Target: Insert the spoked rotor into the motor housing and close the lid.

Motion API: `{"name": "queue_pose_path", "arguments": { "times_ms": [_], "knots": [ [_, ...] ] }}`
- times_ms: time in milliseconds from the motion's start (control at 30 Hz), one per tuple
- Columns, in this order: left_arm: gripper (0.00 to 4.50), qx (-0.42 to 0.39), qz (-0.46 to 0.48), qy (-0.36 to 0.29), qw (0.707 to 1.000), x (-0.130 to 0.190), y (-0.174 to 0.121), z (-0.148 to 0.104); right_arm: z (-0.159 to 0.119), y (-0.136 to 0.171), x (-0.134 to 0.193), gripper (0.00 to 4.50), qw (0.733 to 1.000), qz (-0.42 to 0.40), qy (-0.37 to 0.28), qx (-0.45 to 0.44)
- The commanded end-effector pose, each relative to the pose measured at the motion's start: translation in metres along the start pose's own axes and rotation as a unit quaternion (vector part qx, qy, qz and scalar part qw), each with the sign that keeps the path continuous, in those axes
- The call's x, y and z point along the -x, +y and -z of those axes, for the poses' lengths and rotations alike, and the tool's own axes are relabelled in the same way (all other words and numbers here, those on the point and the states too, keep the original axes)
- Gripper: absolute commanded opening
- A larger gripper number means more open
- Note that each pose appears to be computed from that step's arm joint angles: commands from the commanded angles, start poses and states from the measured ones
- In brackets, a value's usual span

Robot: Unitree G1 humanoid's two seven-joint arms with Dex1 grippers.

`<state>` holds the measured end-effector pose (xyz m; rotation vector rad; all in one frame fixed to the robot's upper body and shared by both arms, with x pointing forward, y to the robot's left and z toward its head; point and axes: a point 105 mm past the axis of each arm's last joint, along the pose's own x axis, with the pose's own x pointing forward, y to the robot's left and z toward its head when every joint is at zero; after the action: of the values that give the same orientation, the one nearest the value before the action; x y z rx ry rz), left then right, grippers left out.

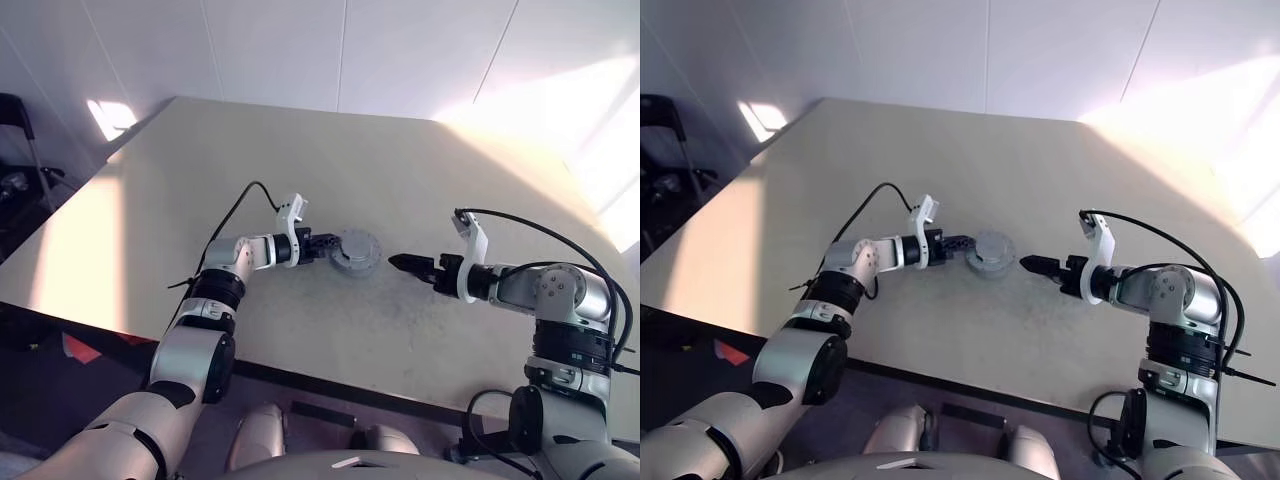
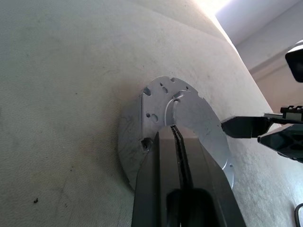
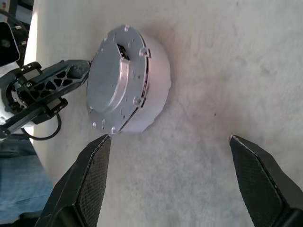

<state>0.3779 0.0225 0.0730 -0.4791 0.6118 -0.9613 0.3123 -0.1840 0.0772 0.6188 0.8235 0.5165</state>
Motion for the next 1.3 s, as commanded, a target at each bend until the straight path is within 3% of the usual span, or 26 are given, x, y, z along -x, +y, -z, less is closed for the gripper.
{"name": "queue_pose_path", "arguments": {
  "times_ms": [33, 333, 600, 833, 933, 1100, 1300],
  "knots": [
    [0.00, 0.010, -0.015, 0.028, 0.999, -0.005, 0.005, 0.017, 0.004, 0.023, -0.014, 4.48, 0.999, -0.045, 0.011, -0.018],
    [0.00, 0.007, -0.029, 0.018, 0.999, 0.000, 0.010, 0.011, 0.011, 0.047, -0.061, 4.48, 0.995, -0.075, 0.001, -0.065],
    [0.00, 0.004, -0.033, 0.015, 0.999, 0.002, 0.011, 0.009, -0.018, 0.052, -0.079, 4.48, 0.990, -0.071, -0.079, -0.089],
    [0.00, 0.002, -0.034, 0.017, 0.999, 0.001, 0.011, 0.010, -0.024, 0.059, -0.089, 4.48, 0.988, -0.079, -0.097, -0.087],
    [0.00, 0.001, -0.035, 0.018, 0.999, 0.001, 0.012, 0.010, -0.022, 0.061, -0.093, 3.91, 0.988, -0.086, -0.090, -0.090],
    [0.00, 0.001, -0.039, 0.016, 0.999, 0.002, 0.013, 0.010, -0.023, 0.077, -0.090, 2.27, 0.986, -0.121, -0.085, -0.072],
    [0.00, 0.000, -0.041, 0.012, 0.999, 0.002, 0.014, 0.009, -0.025, 0.074, -0.089, 2.05, 0.986, -0.116, -0.091, -0.074]
  ]
}}
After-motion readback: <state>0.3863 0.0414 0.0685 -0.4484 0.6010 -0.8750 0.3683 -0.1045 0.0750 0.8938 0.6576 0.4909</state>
